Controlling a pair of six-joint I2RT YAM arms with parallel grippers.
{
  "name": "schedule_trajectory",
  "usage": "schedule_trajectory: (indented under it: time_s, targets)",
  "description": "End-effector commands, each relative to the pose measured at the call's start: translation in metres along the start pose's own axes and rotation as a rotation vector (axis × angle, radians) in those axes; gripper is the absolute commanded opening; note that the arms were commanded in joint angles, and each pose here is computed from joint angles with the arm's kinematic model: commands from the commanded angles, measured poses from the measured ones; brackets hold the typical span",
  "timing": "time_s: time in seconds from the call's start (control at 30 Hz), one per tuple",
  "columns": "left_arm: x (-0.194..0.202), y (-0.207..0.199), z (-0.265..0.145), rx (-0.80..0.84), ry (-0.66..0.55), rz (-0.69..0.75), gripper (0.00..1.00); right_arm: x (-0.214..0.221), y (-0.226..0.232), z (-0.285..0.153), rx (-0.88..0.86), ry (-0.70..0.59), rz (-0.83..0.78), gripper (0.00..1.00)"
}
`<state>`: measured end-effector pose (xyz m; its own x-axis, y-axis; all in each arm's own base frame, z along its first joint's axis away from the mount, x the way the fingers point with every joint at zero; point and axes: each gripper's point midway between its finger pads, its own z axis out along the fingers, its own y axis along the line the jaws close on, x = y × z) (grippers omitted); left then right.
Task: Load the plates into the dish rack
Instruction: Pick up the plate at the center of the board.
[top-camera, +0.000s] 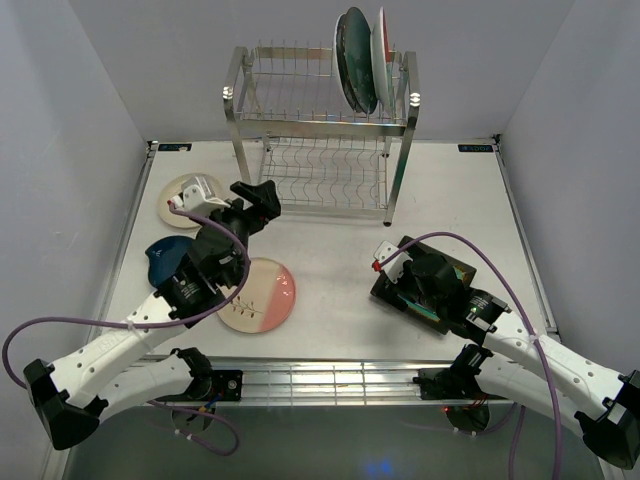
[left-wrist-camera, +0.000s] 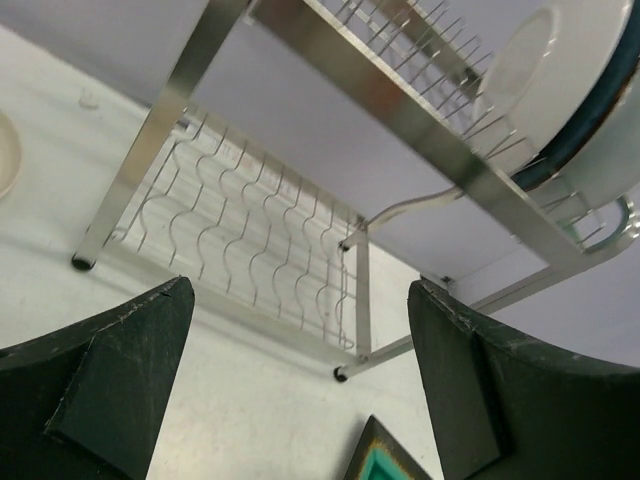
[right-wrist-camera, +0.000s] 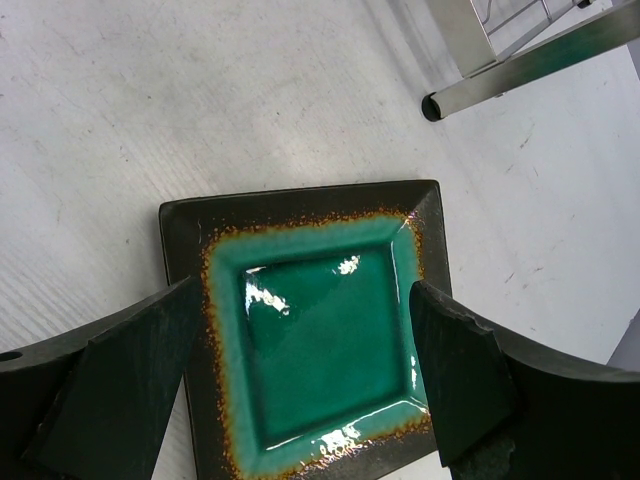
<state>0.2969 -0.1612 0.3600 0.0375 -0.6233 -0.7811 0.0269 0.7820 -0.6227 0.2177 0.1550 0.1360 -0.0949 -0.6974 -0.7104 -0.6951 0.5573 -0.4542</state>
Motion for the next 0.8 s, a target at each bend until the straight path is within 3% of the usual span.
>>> schedule_trajectory:
  time_s: [0.0,0.6,0.77]
  targets:
    - [0.023,0.033,-0.015,-0.064,0.080,-0.040,0.98,-0.008,-0.002,0.000,0.015,-0.036,0.017,0.90]
    - [0.116,0.163,-0.079,-0.396,0.329,-0.099,0.98,-0.005,0.004,0.003,-0.014,-0.026,0.006,0.90]
    - [0.125,0.183,-0.093,-0.544,0.343,-0.198,0.98,-0.005,0.006,0.003,-0.020,-0.028,0.002,0.90]
